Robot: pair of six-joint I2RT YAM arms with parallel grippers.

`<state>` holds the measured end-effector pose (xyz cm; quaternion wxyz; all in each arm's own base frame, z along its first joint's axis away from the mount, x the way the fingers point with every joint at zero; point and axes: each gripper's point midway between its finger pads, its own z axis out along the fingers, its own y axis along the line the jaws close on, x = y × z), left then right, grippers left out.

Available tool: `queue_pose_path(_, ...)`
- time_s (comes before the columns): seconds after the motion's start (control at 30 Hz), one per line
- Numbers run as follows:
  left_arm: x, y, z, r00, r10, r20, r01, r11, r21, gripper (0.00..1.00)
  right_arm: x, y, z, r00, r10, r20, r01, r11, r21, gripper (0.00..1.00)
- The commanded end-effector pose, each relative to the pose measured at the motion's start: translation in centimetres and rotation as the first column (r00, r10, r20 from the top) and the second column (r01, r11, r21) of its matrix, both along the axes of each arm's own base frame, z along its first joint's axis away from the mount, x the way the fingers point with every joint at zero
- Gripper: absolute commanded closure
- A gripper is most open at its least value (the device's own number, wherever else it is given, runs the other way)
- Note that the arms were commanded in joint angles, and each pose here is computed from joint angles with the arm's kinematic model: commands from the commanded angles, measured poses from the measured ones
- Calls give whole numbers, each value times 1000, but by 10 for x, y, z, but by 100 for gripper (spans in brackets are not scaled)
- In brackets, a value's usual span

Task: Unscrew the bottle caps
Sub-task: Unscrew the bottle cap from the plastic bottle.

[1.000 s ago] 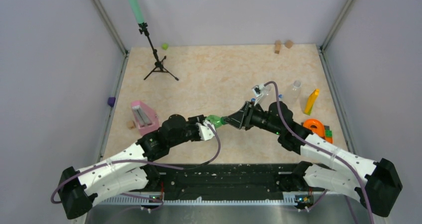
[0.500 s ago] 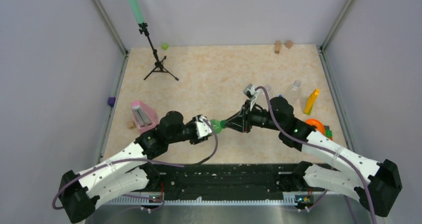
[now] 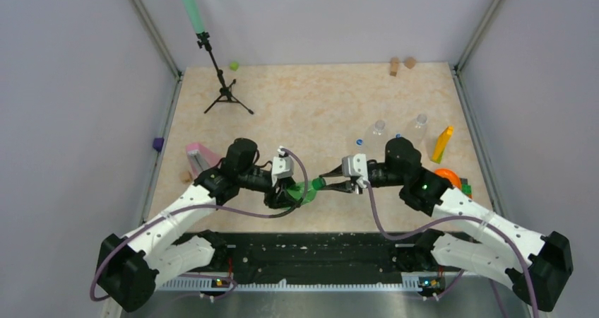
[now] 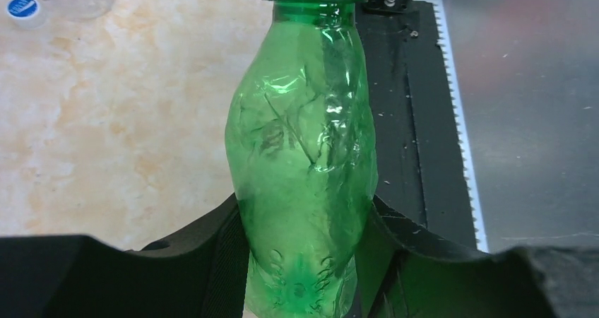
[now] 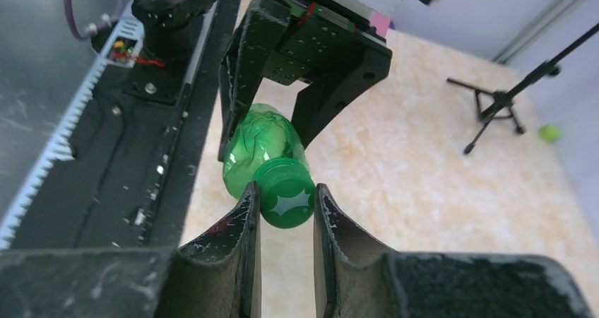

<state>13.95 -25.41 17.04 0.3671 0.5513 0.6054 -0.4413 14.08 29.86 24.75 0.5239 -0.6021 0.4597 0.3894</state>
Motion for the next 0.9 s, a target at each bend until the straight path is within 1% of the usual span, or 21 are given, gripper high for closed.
queue_pose_path(0.0,-13,-15,65,986,-166,32,169,970,-174,100,-2,2,-24,958,135,254,-122,990,-66,100)
queue_pose_path(0.07,-17,-14,64,980,-199,23,200,965,-173,100,1,4,-22,939,152,308,-135,988,-78,100)
queue_pose_path(0.13,-21,-13,62,974,-228,-4,224,959,-172,100,-7,3,-24,894,241,377,-210,970,-123,100)
queue_pose_path(0.3,-27,-10,63,962,-269,-38,259,952,-165,100,4,5,-9,870,192,454,-168,981,-93,100)
queue_pose_path(0.33,-24,-11,61,967,-254,-35,246,958,-149,100,7,5,-8,869,164,468,-147,986,-73,97)
queue_pose_path(0.37,-18,-11,58,975,-222,-27,217,968,-124,100,8,3,-12,873,132,469,-123,991,-50,92)
queue_pose_path(0.43,2,-11,45,994,-105,-6,104,992,-68,100,14,1,-3,883,19,469,-53,997,59,74)
queue_pose_path(0.47,15,-10,38,999,-28,19,29,999,-43,100,18,-2,5,899,-62,433,3,991,134,71)
queue_pose_path(0.5,29,-7,31,996,57,63,-56,998,-14,100,25,-7,17,916,-157,370,77,972,223,69)
queue_pose_path(0.53,38,-5,29,987,112,119,-111,994,-13,100,29,-11,29,947,-238,218,164,937,310,64)
queue_pose_path(0.57,47,-2,27,972,168,166,-169,986,-12,100,38,-18,42,945,-317,78,266,886,380,58)
queue_pose_path(0.6,54,0,27,953,217,210,-218,976,-20,100,45,-24,54,929,-365,-56,353,834,425,55)
queue_pose_path(0.63,60,4,29,931,264,253,-264,964,-34,100,52,-28,59,907,-393,-151,418,800,430,58)
queue_pose_path(0.67,66,6,32,907,307,287,-305,951,-53,100,59,-31,62,868,-412,-277,495,761,419,59)
queue_pose_path(0.73,70,7,41,872,356,335,-341,934,-104,100,68,-33,65,784,-416,-460,597,709,375,60)
queue_pose_path(0.77,71,6,45,859,369,355,-345,929,-132,100,72,-34,65,731,-408,-547,642,684,347,60)
queue_pose_path(0.8,72,4,50,846,382,373,-346,924,-161,100,74,-33,66,688,-394,-609,669,669,323,59)
queue_pose_path(0.87,70,1,50,834,389,391,-351,921,-169,100,79,-33,66,600,-347,-720,718,630,295,57)
